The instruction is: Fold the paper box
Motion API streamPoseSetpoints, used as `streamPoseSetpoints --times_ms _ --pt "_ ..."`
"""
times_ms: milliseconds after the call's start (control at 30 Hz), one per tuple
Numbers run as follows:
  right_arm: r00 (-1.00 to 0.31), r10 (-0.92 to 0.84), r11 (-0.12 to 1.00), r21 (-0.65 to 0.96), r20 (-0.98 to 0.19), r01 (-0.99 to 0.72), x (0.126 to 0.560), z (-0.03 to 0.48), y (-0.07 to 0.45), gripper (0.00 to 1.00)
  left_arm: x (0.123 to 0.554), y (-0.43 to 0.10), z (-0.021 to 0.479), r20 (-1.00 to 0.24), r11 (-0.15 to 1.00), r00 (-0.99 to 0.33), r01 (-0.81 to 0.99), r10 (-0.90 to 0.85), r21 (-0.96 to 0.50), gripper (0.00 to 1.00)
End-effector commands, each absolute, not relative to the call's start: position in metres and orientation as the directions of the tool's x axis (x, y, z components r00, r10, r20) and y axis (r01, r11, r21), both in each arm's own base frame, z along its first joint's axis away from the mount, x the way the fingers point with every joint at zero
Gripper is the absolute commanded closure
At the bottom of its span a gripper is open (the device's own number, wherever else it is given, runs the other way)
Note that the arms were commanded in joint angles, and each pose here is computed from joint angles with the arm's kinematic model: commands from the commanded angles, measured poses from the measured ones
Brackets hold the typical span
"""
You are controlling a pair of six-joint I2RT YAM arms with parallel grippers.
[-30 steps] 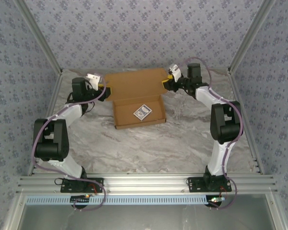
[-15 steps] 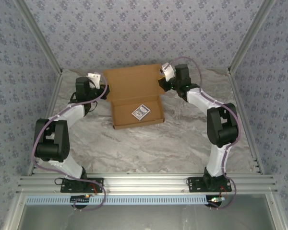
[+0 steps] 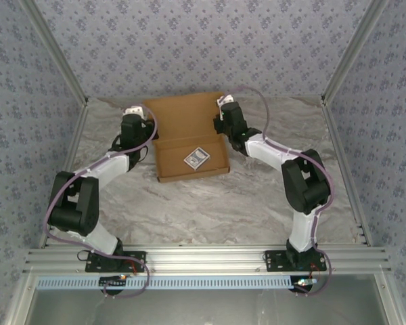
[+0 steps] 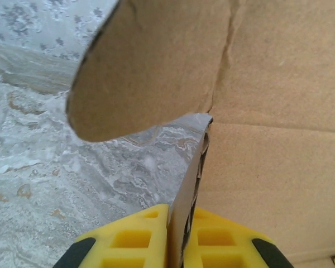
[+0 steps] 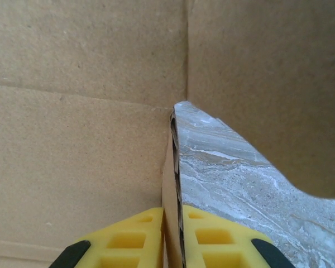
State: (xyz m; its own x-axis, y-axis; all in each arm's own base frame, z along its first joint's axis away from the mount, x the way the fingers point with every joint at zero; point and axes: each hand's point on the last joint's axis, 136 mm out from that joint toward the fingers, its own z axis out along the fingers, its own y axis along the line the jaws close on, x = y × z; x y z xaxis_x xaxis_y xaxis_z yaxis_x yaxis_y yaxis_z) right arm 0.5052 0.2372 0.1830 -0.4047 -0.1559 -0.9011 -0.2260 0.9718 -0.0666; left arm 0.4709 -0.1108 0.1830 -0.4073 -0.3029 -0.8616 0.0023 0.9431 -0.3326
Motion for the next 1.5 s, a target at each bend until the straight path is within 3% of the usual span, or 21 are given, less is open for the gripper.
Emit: streamPoseSetpoints --times_ms 0,367,700,1000,1467 --pt "-0.356 -0.081 0.994 -0.05 -0.931 -0.094 0.503 0.202 0.224 0.85 0.469 -0.091 0.191 -0.854 0.916 -0.331 -0.159 -0.402 -0.369 0.88" --pt "-0.325 -0.104 0.991 -0.072 -0.94 -0.108 0.501 0.209 0.221 0.86 0.458 -0.104 0.192 -0.86 0.934 -0.367 -0.087 -0.353 -0.346 0.79" --pt "-0.315 -0.073 0.991 -0.032 -0.946 -0.131 0.5 0.214 0.227 0.87 0.465 -0.117 0.192 -0.856 0.934 -0.393 -0.021 -0.336 -0.357 0.95" --pt "-0.224 0.026 0.997 0.04 -0.974 -0.062 0.497 0.24 0.22 0.89 0.459 -0.119 0.209 -0.889 0.919 -0.233 -0.11 -0.393 -0.378 1.0" --pt "-0.174 0.028 0.99 0.051 -0.984 -0.13 0.472 0.215 0.213 0.9 0.427 -0.159 0.198 -0.953 0.952 -0.077 -0.109 -0.294 -0.285 1.0"
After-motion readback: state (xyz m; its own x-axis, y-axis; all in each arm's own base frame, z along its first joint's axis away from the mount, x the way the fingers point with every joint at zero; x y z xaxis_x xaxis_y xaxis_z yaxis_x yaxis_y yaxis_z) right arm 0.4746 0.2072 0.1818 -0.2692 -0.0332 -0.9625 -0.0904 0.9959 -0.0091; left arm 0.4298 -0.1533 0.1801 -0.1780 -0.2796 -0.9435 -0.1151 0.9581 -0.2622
